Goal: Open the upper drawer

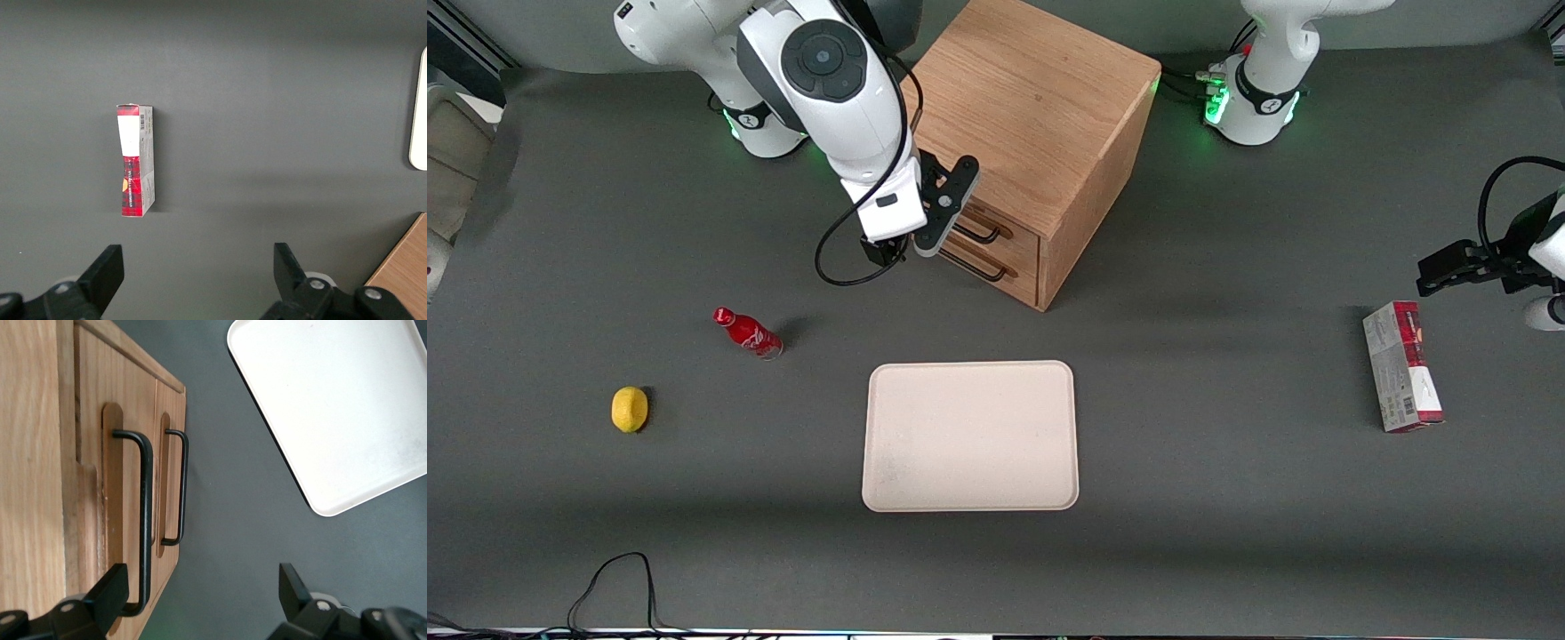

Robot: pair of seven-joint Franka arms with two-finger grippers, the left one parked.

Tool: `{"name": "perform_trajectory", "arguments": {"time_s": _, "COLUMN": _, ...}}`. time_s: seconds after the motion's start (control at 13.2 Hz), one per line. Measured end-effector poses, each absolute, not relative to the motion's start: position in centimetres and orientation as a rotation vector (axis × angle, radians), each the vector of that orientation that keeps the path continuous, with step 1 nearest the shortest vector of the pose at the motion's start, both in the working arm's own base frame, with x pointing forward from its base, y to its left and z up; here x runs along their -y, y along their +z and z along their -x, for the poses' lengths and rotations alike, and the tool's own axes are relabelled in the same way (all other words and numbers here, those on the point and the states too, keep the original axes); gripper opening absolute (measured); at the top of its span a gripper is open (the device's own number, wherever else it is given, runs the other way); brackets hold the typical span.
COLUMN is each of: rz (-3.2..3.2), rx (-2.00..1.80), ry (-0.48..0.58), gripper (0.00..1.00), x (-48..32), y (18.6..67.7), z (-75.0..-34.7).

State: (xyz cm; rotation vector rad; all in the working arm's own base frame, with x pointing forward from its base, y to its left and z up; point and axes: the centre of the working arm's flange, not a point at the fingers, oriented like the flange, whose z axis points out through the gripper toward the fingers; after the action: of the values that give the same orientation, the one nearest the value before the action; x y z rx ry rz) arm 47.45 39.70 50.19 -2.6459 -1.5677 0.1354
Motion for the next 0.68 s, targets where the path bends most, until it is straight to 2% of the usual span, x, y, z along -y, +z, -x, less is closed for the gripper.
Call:
{"name": "perform_trajectory", "arguments": {"time_s": 0.3, "rz": 2.597, "rx": 1.523, "ry": 0.161, "gripper": 1.0, "x": -39.5, "y": 50.1, "z": -46.4}}
{"name": "perform_trajectory", "arguments": {"time_s": 0.68, "rz": 2.594, "rx": 1.497, "ry": 0.135, "gripper": 1.0, "x": -39.6, "y": 48.1, "z": -46.5}}
